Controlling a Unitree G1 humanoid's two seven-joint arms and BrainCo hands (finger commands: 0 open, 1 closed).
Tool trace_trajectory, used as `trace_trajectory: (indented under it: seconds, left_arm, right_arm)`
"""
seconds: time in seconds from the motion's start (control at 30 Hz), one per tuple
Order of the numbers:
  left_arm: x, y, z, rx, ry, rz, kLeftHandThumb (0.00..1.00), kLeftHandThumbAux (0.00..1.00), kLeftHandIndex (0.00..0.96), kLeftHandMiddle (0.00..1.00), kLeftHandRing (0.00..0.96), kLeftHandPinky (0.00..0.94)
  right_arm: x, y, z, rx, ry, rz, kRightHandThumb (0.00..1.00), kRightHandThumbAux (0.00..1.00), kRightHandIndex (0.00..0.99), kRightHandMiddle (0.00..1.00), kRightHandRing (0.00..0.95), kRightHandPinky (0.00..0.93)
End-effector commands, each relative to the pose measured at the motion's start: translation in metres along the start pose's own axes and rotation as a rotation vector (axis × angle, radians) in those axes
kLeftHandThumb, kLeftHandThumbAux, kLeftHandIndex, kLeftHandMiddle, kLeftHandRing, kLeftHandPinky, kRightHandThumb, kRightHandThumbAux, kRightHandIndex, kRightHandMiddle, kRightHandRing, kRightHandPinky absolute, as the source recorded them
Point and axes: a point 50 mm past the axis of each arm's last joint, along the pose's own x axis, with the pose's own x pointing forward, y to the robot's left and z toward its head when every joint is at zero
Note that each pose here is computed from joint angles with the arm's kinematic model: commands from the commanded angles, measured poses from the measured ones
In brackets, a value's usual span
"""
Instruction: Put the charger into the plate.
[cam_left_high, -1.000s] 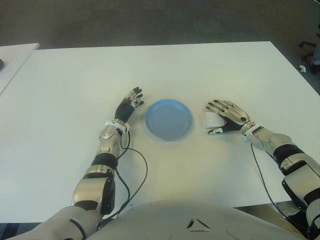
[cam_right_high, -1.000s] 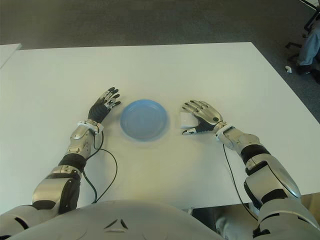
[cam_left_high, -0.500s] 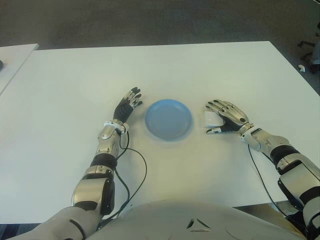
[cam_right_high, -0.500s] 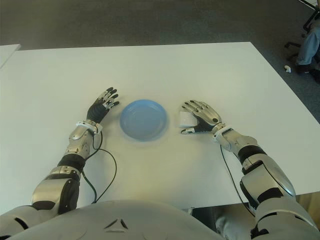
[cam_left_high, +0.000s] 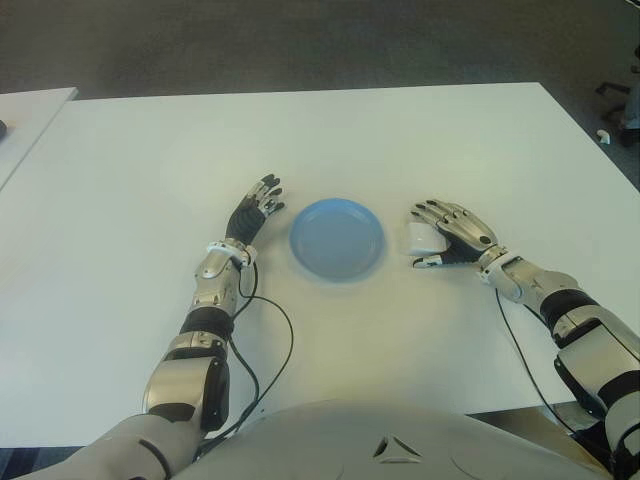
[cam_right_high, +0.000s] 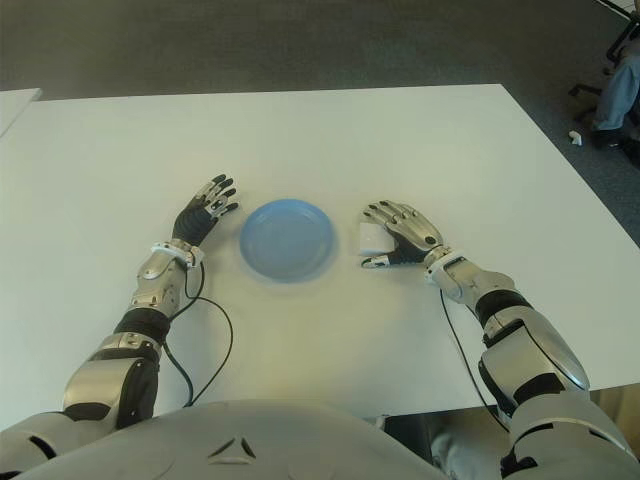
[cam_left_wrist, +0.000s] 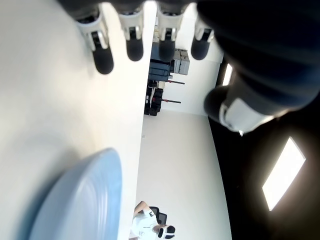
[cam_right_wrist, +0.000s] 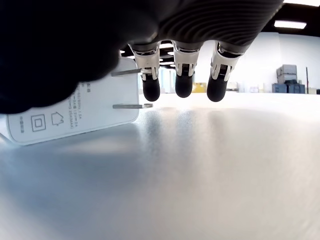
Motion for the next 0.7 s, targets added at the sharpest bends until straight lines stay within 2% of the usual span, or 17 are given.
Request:
trace_trajectory:
  seconds: [0.03,0.07,0.1,0.2,0.3,0.4,0.47,0.7]
  left_arm:
    - [-0.0064,0.0006,-0.0112,-0.023,0.049,0.026,0.000,0.572,0.053,0.066,0.033,0.003]
    - [-0.0062,0.0003,-0.0112,-0.024,0.049,0.026,0.000,0.572,0.055,0.068,0.034,0.002]
    - [-0.0061,0.0001,-0.0111,-0.024,0.048,0.026,0.000,0.573,0.057,0.070,0.035,0.002]
    - [-0.0056,-0.0006,-0.0109,-0.027,0.047,0.026,0.000,0.574,0.060,0.072,0.036,0.002]
    - [-0.0051,-0.0014,-0.0105,-0.032,0.043,0.024,0.000,0.576,0.061,0.073,0.036,0.002]
    - [-0.0047,-0.0017,-0.0103,-0.041,0.043,0.022,0.000,0.577,0.062,0.072,0.037,0.013]
    - [-0.0044,-0.0021,-0.0105,-0.044,0.044,0.022,0.000,0.577,0.064,0.072,0.038,0.016]
    - [-0.0031,-0.0036,-0.0102,-0.050,0.046,0.025,0.000,0.572,0.062,0.071,0.038,0.014]
  right_arm:
    - [-0.0126,0.0280,0.0079,0.050,0.001,0.167,0.360,0.252,0.061,0.083,0.081,0.107]
    - [-0.0125,0.0277,0.0076,0.056,0.003,0.167,0.388,0.280,0.132,0.174,0.173,0.205]
    - [-0.0125,0.0273,0.0073,0.058,0.006,0.163,0.430,0.316,0.243,0.333,0.330,0.367]
    - [-0.0123,0.0265,0.0062,0.044,0.018,0.135,0.486,0.351,0.380,0.527,0.519,0.562]
    - [-0.0122,0.0260,0.0053,-0.004,0.032,0.079,0.639,0.584,0.417,0.661,0.670,0.711]
    - [-0.0120,0.0270,0.0065,-0.063,0.040,0.023,0.698,0.664,0.433,0.760,0.769,0.811]
    - [-0.0119,0.0276,0.0068,-0.073,0.045,0.013,0.714,0.684,0.437,0.795,0.800,0.840]
    - [-0.0100,0.0235,0.0070,-0.050,0.050,0.001,0.734,0.706,0.440,0.851,0.852,0.869]
